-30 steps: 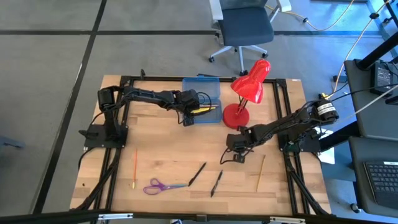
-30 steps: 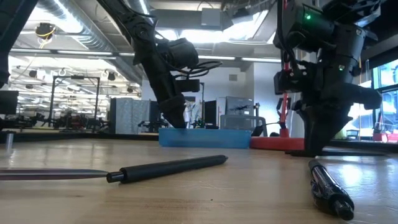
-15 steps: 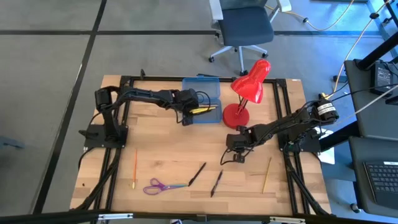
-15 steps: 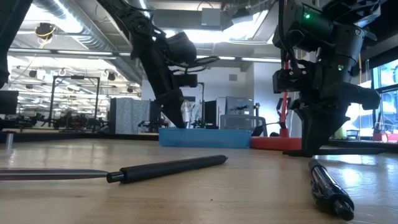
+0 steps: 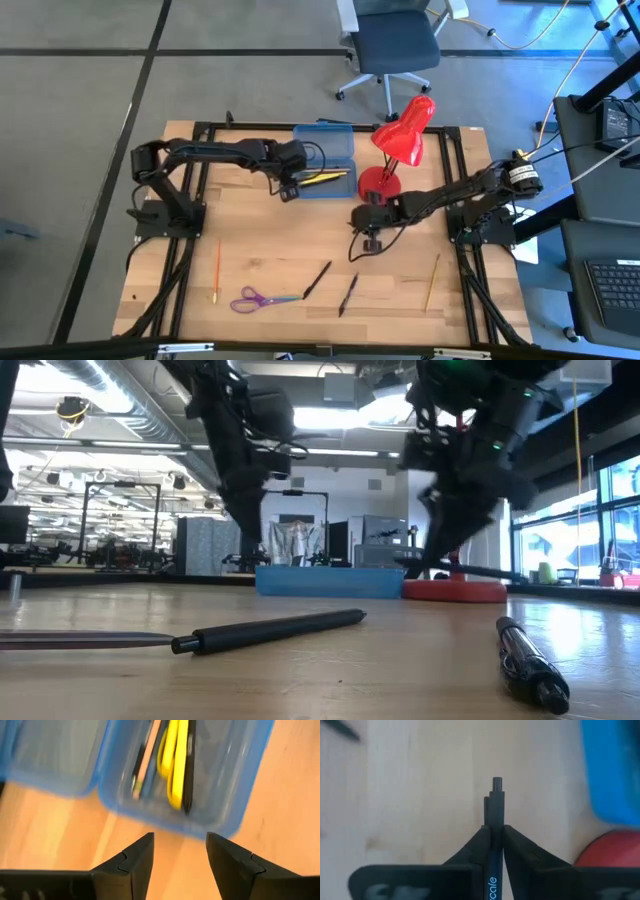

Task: Pick & place school supplies into a supply box
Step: Put the black pen into the blue supply box

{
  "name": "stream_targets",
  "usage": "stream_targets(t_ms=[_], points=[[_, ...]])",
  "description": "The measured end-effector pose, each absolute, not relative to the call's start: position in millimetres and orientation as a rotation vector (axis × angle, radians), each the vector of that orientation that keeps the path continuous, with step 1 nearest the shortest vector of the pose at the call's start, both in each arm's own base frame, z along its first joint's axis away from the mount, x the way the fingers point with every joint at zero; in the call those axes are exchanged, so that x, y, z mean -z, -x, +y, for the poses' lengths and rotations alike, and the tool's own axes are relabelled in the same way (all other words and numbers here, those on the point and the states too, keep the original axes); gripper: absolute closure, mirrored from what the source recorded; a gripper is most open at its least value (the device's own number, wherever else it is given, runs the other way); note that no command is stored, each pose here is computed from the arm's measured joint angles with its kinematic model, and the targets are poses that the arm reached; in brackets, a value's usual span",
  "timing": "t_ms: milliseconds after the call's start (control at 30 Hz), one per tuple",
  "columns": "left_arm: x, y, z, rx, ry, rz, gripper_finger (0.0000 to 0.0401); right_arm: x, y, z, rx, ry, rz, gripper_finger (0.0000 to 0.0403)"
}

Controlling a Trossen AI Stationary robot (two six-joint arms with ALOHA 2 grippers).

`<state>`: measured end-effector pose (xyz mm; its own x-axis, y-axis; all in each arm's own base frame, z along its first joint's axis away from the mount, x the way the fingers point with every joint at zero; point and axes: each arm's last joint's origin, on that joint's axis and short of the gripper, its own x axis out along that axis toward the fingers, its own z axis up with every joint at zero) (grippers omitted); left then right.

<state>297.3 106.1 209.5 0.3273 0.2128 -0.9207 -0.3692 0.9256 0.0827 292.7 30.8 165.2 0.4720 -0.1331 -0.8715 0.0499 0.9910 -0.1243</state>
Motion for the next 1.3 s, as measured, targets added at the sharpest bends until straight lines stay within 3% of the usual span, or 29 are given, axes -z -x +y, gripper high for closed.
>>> stream_targets(t_ms=[333,567,900,1300], points=[[-235,-266,75,-0.479,0.332,1.294,0.0224,-192,-323,-11,0.157,0.283,0.762,0.0352],[-249,-256,37,-0.602,0.323,1.265,0.0227,-203,-333,-41,0.172,0.387,0.614,0.0351],[-249,-254,-22,-0.645,0.429,1.226,0.0221,-159,-349,-80,0.131,0.388,0.624,0.0351],[-243,-228,-60,-1.051,0.700,1.236,0.0238,-134,-351,-93,0.150,0.368,0.674,0.0351]])
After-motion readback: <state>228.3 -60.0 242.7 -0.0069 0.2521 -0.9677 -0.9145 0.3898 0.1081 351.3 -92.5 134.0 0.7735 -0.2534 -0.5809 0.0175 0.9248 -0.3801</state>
